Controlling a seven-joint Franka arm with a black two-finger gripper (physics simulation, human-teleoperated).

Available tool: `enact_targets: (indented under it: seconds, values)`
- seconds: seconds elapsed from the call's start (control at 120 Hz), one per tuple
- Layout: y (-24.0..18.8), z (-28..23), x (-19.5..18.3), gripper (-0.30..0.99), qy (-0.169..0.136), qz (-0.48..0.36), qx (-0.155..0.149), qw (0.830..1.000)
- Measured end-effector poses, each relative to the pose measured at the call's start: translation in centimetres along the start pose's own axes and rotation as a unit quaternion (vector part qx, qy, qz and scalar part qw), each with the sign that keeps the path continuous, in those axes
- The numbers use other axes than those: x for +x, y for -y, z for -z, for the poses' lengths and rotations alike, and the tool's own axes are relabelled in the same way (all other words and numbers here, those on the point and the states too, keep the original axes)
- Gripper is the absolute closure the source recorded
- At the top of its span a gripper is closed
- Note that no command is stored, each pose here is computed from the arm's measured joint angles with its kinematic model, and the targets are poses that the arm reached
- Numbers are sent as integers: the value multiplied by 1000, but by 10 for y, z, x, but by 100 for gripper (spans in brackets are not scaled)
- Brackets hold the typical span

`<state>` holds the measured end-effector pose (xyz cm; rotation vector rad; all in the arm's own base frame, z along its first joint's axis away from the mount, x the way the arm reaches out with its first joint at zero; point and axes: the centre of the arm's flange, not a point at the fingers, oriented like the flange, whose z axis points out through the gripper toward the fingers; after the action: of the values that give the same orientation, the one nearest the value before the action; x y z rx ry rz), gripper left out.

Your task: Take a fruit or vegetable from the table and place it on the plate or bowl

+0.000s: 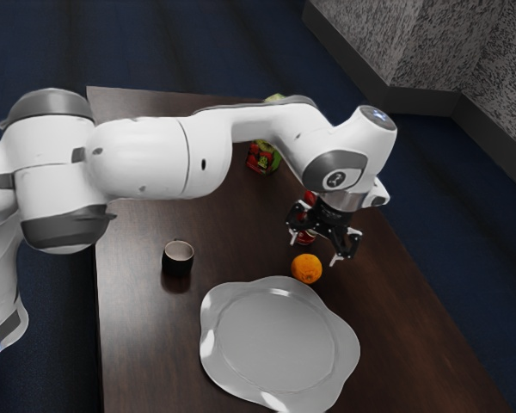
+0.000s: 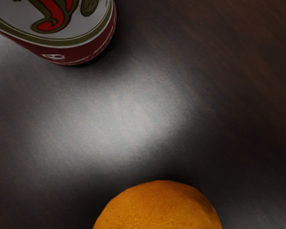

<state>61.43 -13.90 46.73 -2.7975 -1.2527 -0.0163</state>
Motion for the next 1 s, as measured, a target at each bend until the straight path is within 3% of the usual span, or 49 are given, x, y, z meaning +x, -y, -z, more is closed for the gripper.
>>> enact_targets:
  seconds: [0.392, 0.592, 1.0]
  values:
    - [-2, -32, 1, 2, -53, 57, 7, 997]
    - [-13, -41, -20, 3, -71, 58, 2, 996]
    - [-9, -54, -12, 3, -82, 87, -10, 993]
